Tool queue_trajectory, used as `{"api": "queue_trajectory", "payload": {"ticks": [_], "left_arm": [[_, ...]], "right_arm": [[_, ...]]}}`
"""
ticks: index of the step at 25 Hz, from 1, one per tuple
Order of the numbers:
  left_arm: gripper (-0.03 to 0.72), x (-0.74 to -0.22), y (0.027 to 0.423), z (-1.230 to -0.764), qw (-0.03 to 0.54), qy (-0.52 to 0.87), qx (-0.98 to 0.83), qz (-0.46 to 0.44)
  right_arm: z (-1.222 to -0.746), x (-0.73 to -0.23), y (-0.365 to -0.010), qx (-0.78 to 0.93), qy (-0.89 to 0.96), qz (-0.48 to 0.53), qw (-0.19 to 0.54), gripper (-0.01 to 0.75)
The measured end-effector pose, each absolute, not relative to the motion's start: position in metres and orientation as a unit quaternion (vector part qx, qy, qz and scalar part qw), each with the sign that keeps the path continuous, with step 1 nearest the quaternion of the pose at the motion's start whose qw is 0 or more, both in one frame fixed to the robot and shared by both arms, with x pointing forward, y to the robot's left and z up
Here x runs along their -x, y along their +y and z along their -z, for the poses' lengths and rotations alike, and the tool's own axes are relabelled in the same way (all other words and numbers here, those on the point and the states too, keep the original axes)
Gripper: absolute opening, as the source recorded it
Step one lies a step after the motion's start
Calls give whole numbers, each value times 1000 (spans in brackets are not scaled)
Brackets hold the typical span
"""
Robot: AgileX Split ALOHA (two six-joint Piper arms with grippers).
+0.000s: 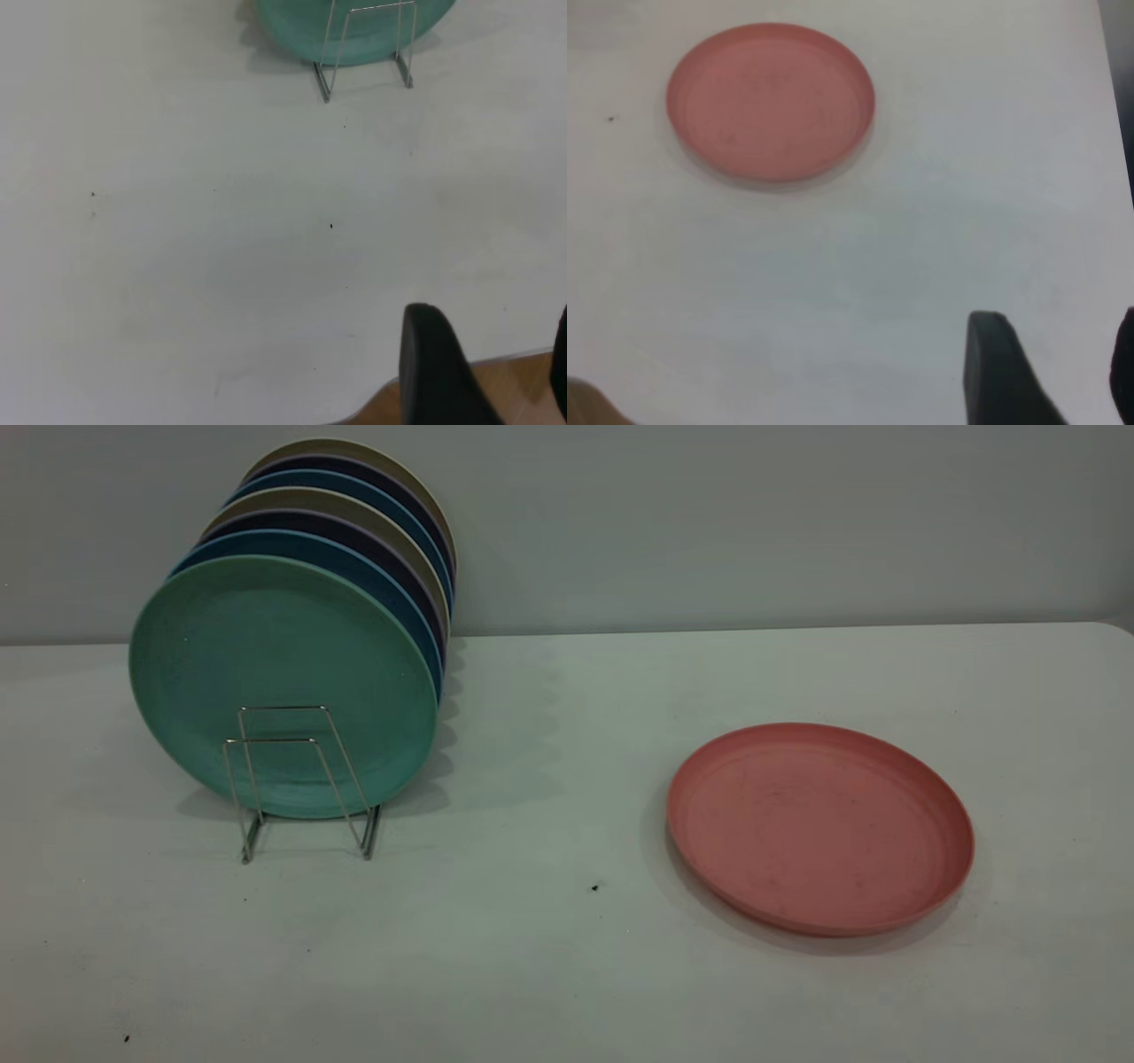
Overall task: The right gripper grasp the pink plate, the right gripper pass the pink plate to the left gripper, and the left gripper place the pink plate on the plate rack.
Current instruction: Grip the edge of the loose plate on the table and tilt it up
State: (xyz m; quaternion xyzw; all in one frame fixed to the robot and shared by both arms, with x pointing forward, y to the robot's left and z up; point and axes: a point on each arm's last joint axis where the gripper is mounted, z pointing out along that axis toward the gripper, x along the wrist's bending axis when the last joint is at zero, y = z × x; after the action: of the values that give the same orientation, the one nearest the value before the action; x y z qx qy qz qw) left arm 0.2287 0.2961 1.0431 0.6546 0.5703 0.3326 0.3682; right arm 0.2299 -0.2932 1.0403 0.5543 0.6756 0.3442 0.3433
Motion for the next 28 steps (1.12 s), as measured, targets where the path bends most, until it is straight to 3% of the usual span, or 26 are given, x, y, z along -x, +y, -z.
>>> {"api": "queue_trajectory", "payload": {"ticks": [28], "left_arm": [[350, -229, 298, -1043, 360, 569, -656, -341]], "right_arm": [[-1040, -230, -293, -554, 676, -344, 343, 313]]}}
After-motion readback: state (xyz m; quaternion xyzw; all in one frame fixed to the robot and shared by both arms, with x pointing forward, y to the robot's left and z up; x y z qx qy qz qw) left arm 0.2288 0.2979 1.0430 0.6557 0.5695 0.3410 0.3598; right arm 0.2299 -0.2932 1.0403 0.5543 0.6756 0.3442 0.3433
